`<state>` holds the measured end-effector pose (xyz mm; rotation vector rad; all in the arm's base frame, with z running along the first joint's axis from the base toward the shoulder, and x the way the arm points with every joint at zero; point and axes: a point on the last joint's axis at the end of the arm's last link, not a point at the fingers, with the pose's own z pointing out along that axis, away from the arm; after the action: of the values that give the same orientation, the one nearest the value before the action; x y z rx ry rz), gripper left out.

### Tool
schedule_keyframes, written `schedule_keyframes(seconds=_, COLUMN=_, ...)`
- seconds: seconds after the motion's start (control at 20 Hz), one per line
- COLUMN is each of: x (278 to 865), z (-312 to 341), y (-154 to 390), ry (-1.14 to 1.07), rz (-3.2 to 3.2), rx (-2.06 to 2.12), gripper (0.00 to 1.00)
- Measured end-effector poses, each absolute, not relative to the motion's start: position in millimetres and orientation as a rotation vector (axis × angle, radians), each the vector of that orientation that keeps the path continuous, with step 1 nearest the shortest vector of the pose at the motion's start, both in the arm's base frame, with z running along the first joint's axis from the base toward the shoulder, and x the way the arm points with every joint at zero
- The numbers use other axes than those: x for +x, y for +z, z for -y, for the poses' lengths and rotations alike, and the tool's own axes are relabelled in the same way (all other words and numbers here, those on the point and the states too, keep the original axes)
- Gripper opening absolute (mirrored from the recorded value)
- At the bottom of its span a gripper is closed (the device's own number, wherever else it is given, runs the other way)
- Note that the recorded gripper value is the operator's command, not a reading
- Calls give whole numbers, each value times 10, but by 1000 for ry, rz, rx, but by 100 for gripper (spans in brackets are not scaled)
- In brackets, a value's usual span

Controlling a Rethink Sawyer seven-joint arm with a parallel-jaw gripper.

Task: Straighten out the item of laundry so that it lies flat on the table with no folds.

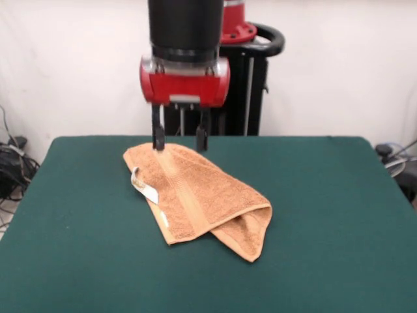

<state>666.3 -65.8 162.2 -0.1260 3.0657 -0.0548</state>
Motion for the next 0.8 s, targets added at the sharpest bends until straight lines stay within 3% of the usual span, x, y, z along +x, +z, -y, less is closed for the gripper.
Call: schedule_keyframes(seconds=0.8, x=6434, z=128, y=-184, ry=-135, rz=-3186, rx=-464, gripper=100)
